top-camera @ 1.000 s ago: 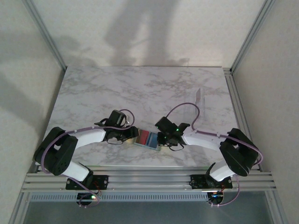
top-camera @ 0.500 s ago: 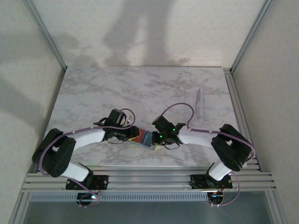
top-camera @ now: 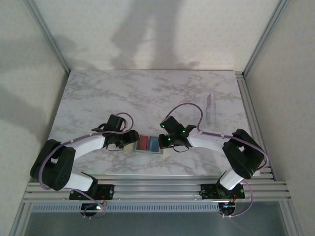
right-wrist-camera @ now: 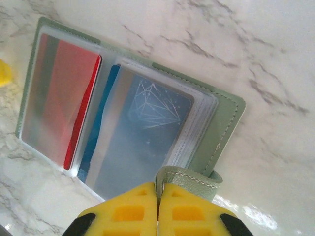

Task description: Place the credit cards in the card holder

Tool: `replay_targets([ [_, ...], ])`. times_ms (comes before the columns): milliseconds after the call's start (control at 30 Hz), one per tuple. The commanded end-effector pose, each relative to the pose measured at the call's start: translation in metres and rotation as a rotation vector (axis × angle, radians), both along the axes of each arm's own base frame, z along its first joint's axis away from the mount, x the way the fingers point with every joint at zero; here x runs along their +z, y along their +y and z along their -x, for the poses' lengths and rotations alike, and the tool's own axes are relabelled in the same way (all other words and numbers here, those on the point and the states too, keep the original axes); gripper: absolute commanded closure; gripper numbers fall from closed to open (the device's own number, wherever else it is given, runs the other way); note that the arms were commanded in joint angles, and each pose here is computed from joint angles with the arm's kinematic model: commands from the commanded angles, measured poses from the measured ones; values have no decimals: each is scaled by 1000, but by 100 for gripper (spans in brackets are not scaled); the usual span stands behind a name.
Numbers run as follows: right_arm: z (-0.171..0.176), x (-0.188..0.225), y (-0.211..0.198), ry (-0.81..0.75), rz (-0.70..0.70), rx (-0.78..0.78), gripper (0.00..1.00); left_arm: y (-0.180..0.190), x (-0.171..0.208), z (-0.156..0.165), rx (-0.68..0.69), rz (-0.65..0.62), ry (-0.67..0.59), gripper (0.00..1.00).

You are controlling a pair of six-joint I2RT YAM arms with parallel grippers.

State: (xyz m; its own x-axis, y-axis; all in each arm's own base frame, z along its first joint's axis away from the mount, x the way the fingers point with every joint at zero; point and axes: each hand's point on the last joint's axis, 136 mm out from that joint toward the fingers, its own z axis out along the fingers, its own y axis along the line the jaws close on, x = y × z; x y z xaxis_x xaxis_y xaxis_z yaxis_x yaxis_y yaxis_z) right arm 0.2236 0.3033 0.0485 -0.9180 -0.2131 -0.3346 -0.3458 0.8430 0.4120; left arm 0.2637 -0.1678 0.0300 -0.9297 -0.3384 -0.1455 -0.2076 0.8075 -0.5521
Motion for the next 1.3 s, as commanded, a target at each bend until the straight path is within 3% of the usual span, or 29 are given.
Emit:
replay_targets([
  [0, -3, 3, 13, -7, -33, 55, 94, -7, 1, 1, -18, 60, -1, 39],
  [133, -5, 1, 18, 5, -57, 59, 94, -17, 7, 1, -50, 116, -11, 44],
  [367, -8, 1, 31, 17, -105, 66, 94, -29, 28, -1, -87, 197, -55, 62],
  [500, -8, -2, 38, 31, -139, 67, 94, -34, 59, -8, -95, 247, -144, 61],
  [700, -15, -1, 48, 91, -312, 12, 94, -63, 66, -2, -175, 356, -124, 57],
  [1067, -14, -9, 9, 68, -177, -65, 78, -80, 35, 8, -191, 328, -37, 52],
  [1267, -11, -1, -20, 21, -71, -106, 75, -75, 27, 0, -167, 263, -49, 54],
])
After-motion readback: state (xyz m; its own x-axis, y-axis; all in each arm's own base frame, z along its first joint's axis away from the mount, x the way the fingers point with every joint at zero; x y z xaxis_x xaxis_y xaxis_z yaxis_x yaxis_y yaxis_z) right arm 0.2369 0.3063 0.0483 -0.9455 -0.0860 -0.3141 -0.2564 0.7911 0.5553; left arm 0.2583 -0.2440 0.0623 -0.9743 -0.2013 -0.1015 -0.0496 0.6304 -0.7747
